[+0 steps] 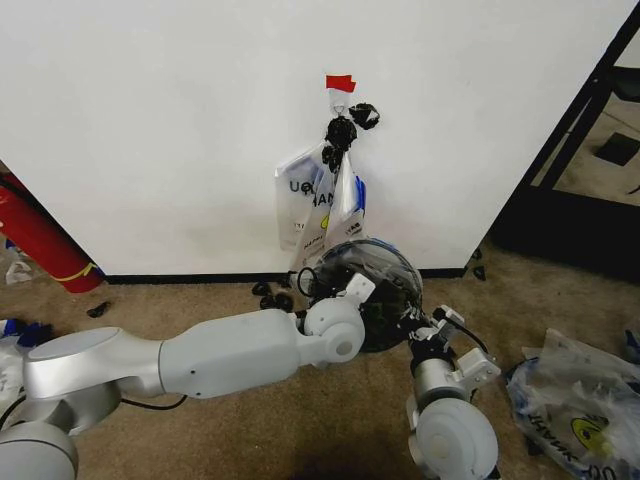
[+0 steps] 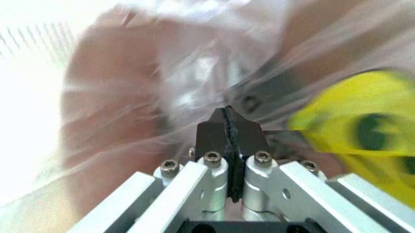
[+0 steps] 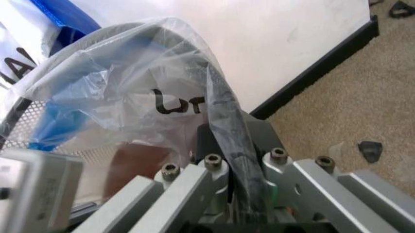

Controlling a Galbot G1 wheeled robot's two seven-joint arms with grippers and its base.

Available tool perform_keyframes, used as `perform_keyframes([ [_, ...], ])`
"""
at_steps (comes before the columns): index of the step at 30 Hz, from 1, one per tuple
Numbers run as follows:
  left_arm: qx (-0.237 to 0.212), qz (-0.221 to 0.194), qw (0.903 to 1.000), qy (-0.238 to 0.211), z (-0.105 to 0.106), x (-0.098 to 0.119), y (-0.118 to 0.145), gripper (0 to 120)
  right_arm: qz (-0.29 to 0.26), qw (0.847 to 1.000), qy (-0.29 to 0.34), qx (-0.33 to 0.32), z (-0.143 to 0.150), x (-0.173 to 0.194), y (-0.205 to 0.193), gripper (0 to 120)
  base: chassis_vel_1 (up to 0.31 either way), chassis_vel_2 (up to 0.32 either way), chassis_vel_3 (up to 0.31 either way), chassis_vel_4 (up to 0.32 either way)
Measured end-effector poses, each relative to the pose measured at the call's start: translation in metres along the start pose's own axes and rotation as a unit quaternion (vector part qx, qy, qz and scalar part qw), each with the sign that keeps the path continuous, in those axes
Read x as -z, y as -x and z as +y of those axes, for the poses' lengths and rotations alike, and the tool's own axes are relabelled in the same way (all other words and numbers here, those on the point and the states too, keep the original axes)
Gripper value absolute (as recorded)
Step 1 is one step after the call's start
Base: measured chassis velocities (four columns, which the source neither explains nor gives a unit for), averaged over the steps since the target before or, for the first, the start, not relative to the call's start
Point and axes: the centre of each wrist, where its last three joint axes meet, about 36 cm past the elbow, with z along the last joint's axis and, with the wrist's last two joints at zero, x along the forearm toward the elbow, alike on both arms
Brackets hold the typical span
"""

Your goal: Pick up the garbage bag from the wall and place it over the trash bin.

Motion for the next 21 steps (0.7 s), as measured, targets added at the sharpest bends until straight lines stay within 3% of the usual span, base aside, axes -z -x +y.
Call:
perform_keyframes([
  [9, -0.001, 0.006, 1.0, 0.002, -0.016, 0.009, 0.016, 0, 0.001, 1.0, -0.001, 0.0, 0.001, -0.003, -0.002, 0, 0.0, 0.0, 0.0, 0.0],
  [21, 0.026, 0.029, 0.9993, 0.003, -0.007, 0.002, 0.038, 0, -0.004, 1.0, -0.004, 0.002, 0.001, 0.001, -0.002, 0, 0.0, 0.0, 0.0, 0.0],
])
